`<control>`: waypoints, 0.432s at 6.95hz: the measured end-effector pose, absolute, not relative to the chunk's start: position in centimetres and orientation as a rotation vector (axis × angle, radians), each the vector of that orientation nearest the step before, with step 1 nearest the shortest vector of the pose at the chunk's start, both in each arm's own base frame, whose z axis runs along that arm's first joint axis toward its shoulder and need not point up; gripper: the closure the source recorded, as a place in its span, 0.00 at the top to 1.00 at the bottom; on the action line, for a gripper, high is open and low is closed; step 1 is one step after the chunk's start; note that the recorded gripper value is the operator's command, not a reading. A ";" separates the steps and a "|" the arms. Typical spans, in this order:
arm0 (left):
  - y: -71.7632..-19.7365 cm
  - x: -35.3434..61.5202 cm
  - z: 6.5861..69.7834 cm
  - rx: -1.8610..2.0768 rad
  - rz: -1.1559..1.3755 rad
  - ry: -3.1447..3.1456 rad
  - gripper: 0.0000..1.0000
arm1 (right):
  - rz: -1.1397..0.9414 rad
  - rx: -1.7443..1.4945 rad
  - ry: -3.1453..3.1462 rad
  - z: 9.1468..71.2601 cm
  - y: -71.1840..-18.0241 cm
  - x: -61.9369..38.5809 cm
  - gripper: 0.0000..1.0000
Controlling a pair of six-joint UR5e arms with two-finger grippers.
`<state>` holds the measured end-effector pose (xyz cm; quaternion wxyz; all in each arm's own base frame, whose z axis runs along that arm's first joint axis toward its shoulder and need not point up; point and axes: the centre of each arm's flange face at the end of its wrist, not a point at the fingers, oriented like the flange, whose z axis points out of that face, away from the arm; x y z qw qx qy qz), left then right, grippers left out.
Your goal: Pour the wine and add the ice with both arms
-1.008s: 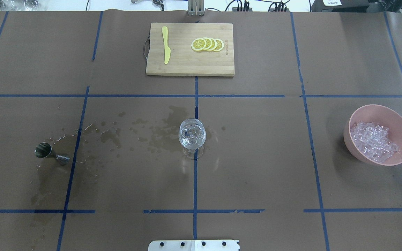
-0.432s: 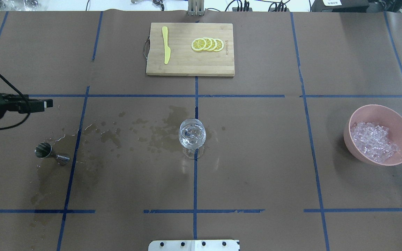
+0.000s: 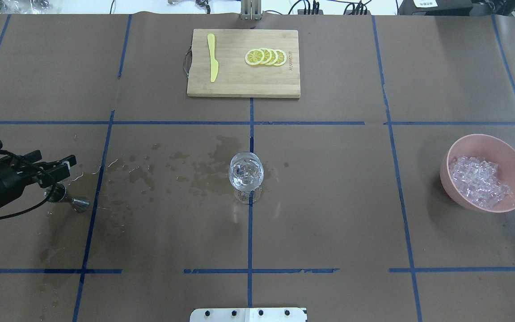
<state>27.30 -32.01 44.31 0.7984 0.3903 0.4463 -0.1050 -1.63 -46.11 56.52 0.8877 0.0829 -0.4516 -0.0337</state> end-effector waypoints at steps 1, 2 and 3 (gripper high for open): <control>-30.5 27.1 44.3 0.901 -0.260 0.913 0.99 | -0.074 0.171 -0.940 56.5 -46.1 -1.8 1.00; -29.3 27.6 44.3 0.966 -0.289 0.875 0.99 | -0.078 0.170 -0.940 56.4 -46.2 -2.0 1.00; -27.8 28.7 44.7 1.017 -0.322 0.850 0.99 | -0.082 0.170 -0.940 56.3 -46.2 -2.2 1.00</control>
